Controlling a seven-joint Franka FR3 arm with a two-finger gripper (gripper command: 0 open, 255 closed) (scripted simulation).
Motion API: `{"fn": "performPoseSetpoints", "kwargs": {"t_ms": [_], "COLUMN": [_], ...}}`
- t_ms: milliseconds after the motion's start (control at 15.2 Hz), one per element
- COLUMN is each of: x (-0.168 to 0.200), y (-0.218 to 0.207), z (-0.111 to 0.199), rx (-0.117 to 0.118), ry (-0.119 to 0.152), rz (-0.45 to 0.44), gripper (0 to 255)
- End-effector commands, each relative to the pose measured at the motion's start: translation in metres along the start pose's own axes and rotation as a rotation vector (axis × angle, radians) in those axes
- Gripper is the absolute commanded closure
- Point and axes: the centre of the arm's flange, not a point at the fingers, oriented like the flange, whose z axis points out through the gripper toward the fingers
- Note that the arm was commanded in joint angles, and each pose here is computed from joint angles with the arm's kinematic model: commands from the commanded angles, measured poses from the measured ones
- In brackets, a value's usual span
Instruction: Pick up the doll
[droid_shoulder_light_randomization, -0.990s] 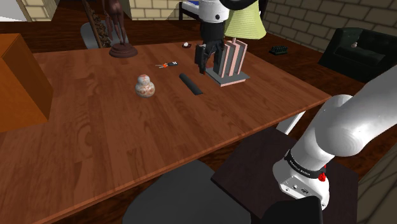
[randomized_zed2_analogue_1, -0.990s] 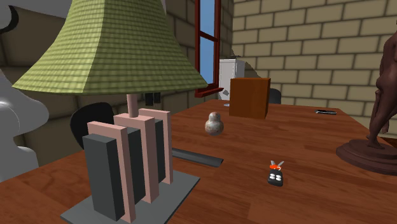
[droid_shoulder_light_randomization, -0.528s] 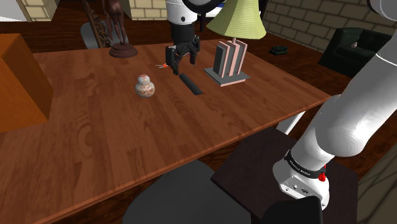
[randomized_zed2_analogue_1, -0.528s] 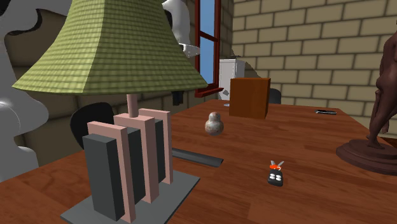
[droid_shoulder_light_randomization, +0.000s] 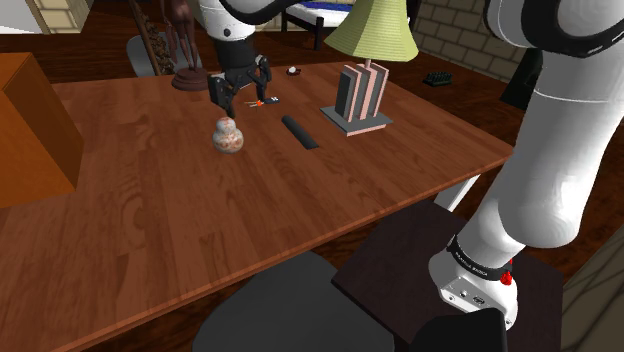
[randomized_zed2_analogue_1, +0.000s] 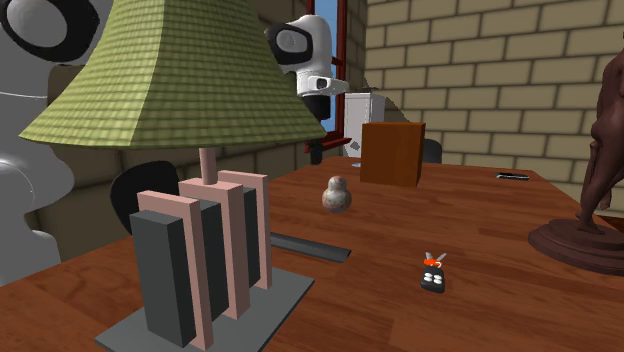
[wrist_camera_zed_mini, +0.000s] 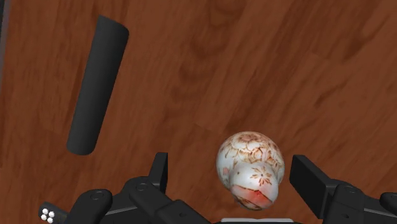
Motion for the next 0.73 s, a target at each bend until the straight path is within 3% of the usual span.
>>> {"fn": "performPoseSetpoints", "kwargs": {"t_ms": [0, 198, 660], "x": [0.022, 0.046, 0.045], "y": [-0.017, -0.036, -0.043], "z": [0.003, 0.005, 0.044], "rx": [-0.007, -0.014, -0.014], "ry": [0.006, 0.012, 0.012], "rz": [0.010, 0.018, 0.018], "gripper": [0, 0, 0]}}
